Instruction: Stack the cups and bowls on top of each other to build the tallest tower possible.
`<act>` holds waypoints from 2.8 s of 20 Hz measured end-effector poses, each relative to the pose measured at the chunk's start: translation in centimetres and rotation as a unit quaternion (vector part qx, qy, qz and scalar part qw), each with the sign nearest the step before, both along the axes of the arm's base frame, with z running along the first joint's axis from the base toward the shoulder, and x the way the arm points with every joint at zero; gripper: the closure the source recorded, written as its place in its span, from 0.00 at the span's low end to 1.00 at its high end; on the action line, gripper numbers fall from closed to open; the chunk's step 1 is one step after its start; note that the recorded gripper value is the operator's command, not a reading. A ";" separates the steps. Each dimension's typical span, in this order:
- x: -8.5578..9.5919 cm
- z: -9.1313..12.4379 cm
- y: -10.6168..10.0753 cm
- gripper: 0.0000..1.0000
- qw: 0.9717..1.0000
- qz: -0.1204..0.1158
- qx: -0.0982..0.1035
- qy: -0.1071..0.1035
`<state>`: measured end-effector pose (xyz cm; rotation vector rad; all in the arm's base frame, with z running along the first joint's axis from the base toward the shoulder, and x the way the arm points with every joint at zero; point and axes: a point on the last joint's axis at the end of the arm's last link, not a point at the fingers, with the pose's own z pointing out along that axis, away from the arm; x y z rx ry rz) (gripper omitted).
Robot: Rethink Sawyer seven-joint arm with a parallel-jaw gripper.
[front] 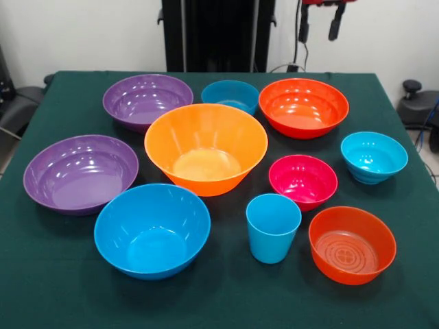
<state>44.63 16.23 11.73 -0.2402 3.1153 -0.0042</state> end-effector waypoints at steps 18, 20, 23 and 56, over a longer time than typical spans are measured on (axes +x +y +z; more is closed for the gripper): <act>-5.6 -8.3 -2.5 0.00 0.997 0.035 -0.021 0.065; -6.1 -9.0 -3.3 0.00 0.997 0.037 -0.024 0.067; -6.7 -10.0 -4.2 0.00 0.997 0.041 -0.026 0.062; -7.6 -14.6 -8.0 0.00 1.000 0.012 -0.012 0.013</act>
